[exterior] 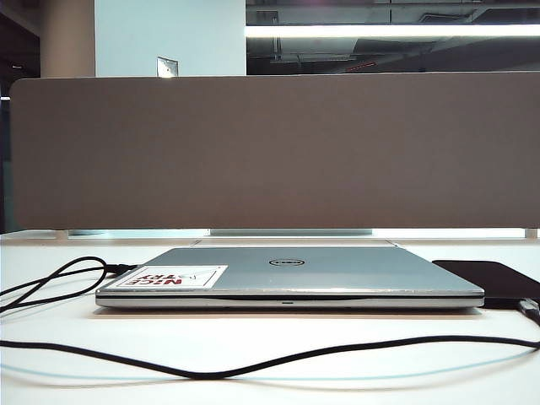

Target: Pick up the charging cable and the phone, plug the charging cable into the charging port on the phone, and finally place them back on the table.

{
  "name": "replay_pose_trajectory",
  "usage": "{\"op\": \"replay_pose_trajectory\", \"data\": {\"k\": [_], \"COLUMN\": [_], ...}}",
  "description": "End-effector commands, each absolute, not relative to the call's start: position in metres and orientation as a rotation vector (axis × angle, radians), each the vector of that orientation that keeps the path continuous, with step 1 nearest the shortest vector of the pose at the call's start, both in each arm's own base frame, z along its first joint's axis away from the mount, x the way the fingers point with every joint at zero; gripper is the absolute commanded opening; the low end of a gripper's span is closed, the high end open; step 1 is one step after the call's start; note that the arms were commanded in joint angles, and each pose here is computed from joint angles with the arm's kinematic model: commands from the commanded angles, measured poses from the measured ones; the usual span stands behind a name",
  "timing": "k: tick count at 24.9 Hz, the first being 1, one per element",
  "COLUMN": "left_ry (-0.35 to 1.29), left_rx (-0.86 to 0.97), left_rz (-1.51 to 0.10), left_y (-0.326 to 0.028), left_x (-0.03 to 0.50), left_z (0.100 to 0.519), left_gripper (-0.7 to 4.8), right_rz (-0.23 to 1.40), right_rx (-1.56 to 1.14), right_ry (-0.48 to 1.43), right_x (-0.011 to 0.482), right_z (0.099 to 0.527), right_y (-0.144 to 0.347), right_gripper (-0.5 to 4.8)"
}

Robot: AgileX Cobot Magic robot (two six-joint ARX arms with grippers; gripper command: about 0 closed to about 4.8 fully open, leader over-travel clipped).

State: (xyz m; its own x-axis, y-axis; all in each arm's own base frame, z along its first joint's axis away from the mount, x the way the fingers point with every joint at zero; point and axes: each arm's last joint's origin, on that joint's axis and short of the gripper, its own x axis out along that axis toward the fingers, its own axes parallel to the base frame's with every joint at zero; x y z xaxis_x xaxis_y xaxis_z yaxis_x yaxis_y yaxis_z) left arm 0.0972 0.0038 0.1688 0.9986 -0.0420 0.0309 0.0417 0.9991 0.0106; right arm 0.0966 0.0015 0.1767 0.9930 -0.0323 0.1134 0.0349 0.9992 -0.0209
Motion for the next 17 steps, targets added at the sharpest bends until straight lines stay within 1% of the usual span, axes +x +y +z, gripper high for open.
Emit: {"op": "replay_pose_trajectory", "data": {"k": [1,17], "left_ry": [-0.048,-0.048], "left_rx": [0.012,0.012], "left_rz": [-0.043,-0.043], "left_y": [0.0037,0.0037], "left_x": [0.0971,0.0971], "left_z": [0.1706,0.1706], "left_gripper": [-0.06,-0.06], "right_rz": [-0.037,-0.048], "right_rx": [-0.041,-0.041], "right_ry": [-0.143,-0.135], "right_x": [0.0961,0.0962], "right_z": [0.1794,0.1788], "right_y": [0.0014,0.0010], "right_gripper": [-0.06,-0.06]}}
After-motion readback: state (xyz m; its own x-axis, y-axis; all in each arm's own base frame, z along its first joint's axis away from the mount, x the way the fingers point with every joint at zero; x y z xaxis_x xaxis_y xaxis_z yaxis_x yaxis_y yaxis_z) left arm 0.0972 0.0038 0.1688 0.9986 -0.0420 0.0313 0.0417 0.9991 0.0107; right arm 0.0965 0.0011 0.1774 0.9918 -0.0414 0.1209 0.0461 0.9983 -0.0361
